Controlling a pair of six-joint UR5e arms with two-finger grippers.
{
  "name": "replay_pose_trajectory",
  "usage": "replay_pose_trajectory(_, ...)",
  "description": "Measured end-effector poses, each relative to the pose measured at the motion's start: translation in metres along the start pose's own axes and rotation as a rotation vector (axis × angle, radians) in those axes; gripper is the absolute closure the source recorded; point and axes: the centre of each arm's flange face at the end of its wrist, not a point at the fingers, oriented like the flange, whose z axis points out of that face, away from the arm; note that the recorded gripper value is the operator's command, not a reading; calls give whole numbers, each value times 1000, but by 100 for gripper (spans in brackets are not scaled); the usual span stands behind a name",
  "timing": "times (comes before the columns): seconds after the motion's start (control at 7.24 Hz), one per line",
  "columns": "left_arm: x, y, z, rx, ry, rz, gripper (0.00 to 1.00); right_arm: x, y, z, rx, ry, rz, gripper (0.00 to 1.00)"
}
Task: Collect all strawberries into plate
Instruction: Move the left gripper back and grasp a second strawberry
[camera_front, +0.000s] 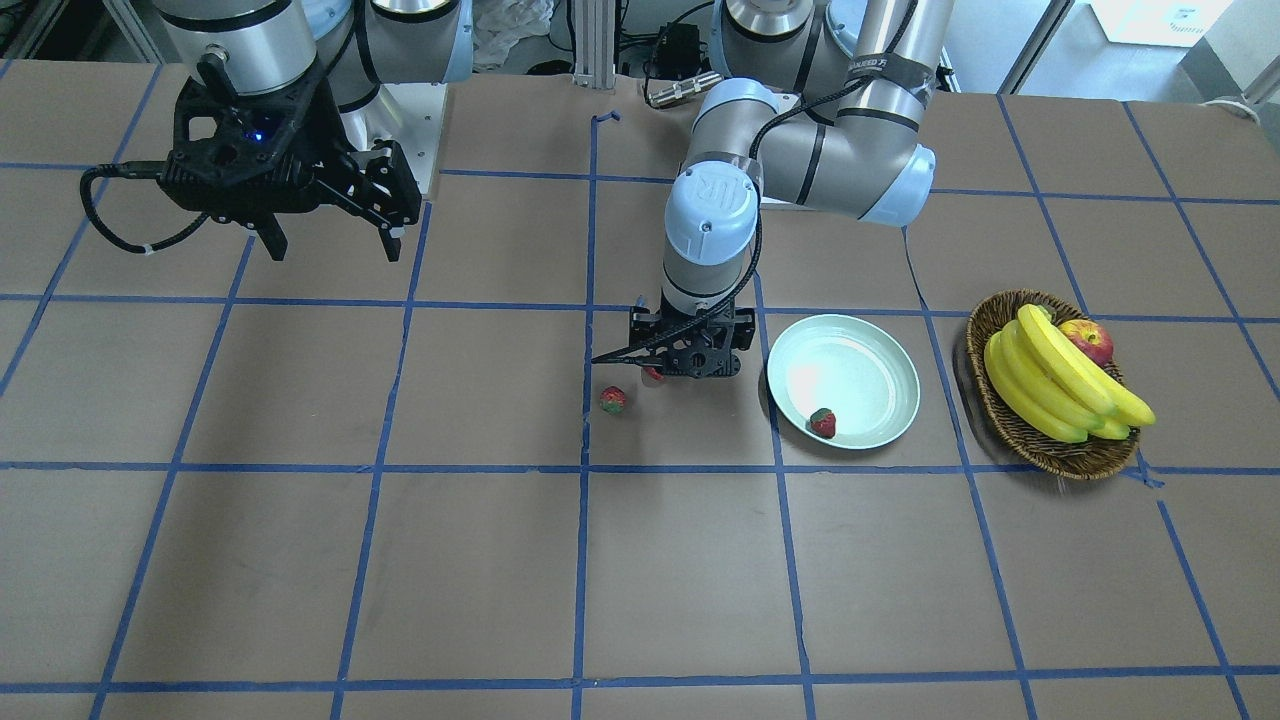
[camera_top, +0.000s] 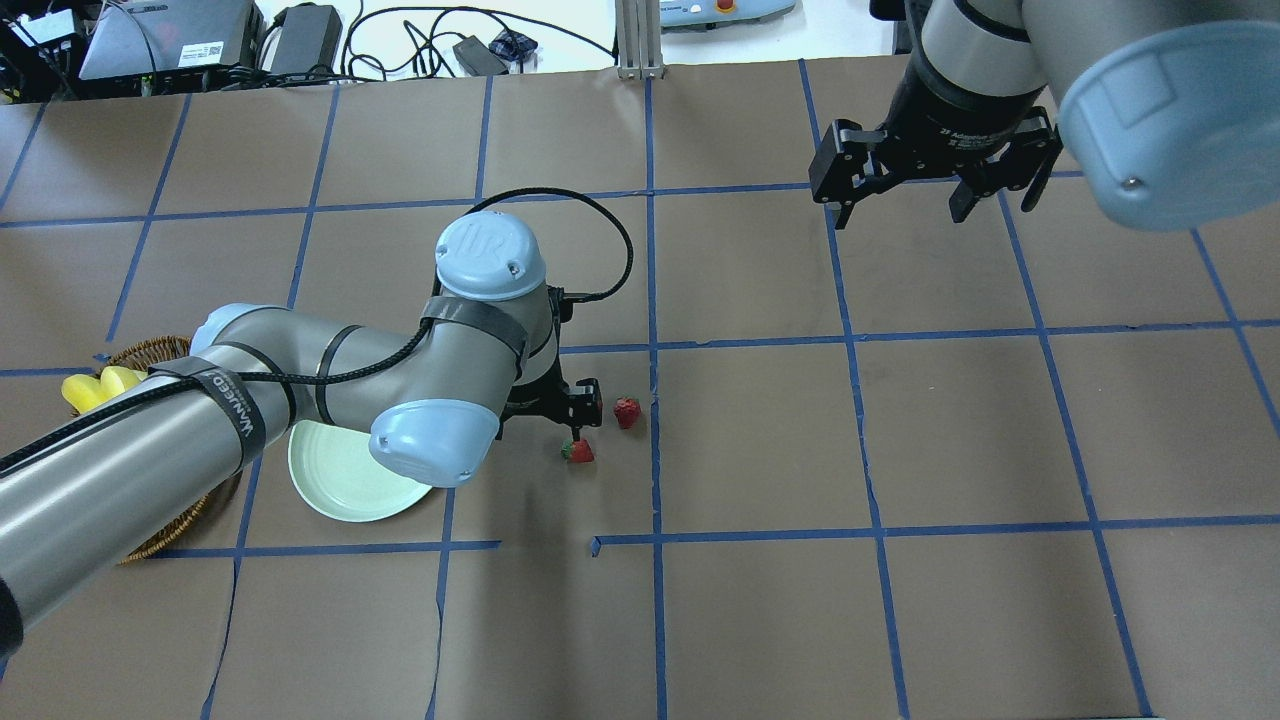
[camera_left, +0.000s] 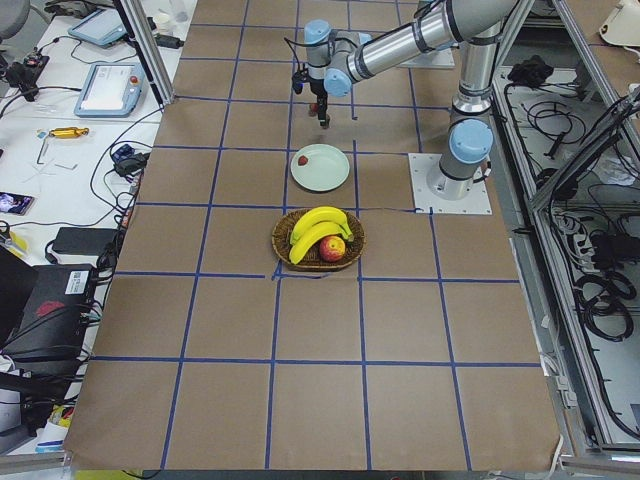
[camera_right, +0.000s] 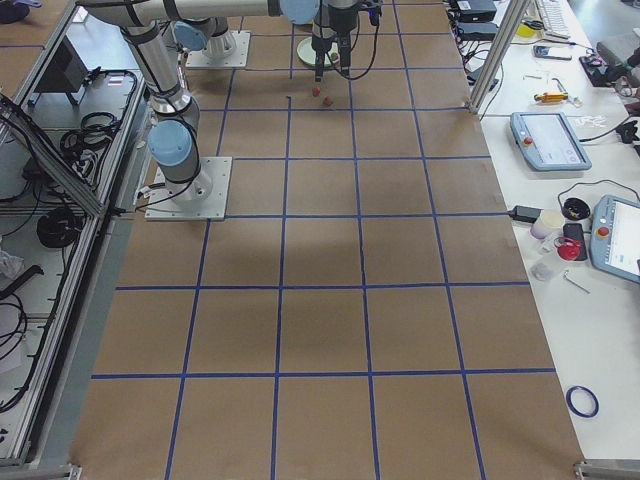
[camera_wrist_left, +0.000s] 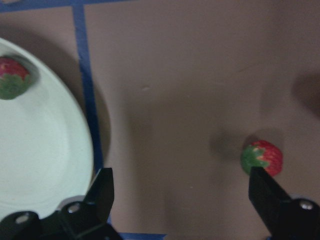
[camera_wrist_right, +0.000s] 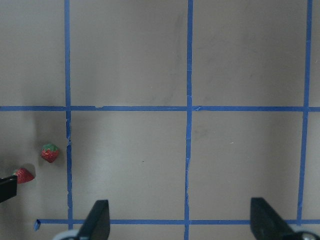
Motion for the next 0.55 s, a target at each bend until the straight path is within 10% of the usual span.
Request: replay_pose_trajectory(0.55,14,-6,25,-23,55,13,43,0,0,0,-1,0,1,0)
